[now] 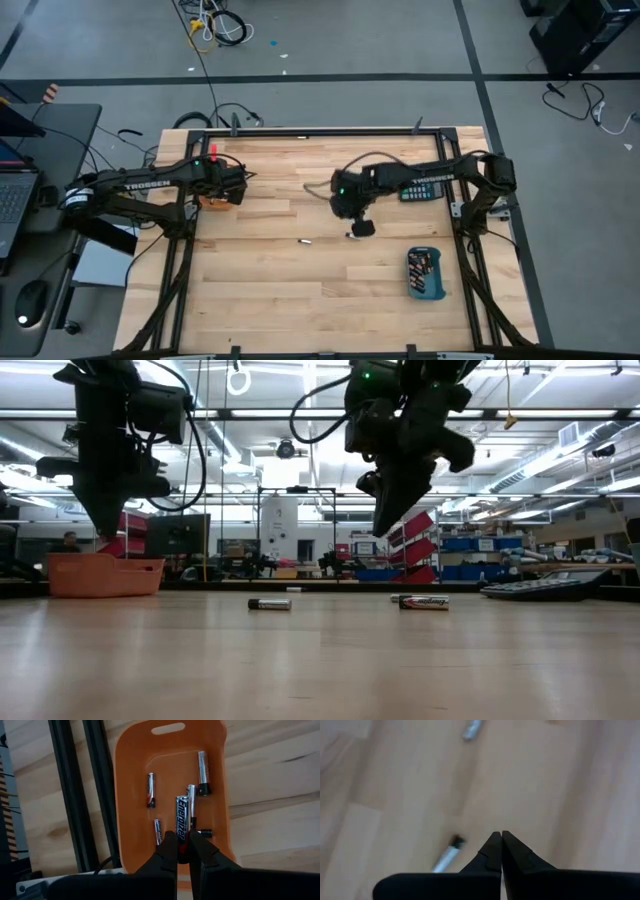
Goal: Sort batteries
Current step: Put the silver battery into the orange bin
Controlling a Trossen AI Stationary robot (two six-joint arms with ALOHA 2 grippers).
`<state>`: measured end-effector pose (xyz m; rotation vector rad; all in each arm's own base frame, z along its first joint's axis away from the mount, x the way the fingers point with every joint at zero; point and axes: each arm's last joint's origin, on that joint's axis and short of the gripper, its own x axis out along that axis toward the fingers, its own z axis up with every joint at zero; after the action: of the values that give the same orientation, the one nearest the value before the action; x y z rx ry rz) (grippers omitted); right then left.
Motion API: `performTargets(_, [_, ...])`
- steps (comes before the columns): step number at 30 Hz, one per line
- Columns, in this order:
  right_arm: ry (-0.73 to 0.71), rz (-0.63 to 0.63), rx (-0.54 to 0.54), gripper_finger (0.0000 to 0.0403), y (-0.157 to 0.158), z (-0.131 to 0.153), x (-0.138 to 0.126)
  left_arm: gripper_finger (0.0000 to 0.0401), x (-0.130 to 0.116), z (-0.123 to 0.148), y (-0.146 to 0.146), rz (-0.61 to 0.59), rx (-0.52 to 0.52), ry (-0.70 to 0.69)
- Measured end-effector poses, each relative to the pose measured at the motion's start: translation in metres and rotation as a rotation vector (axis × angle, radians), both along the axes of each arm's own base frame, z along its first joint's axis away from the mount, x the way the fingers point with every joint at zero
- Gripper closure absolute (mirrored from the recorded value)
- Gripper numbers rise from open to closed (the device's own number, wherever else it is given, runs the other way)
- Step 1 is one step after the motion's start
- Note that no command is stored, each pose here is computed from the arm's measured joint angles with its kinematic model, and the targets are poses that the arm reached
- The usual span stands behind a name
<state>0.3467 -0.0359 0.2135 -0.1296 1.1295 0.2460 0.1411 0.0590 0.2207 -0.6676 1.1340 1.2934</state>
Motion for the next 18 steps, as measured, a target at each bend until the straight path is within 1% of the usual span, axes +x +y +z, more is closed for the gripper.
performTargets(6, [-0.133, -0.135, -0.027, 0.0403, -0.051, 0.01, -0.001, 0.0394, 0.001, -0.001, 0.001, 0.001, -0.003, 0.009])
performTargets(9, [-0.169, -0.186, -0.006, 0.0403, -0.071, 0.012, -0.003, 0.0394, 0.0, -0.001, 0.001, 0.003, 0.029, 0.019])
performTargets(11, [-0.17, -0.216, 0.016, 0.0403, -0.08, 0.012, -0.006, 0.0391, 0.0, 0.0, 0.002, 0.004, 0.053, 0.025])
performTargets(13, [-0.17, -0.247, 0.027, 0.0403, -0.086, 0.012, -0.009, 0.0382, 0.0, 0.0, 0.002, 0.006, 0.055, 0.025])
performTargets(18, [-0.167, -0.273, 0.035, 0.0403, -0.09, 0.012, -0.01, 0.0336, 0.0, 0.0, 0.002, 0.007, 0.055, 0.026])
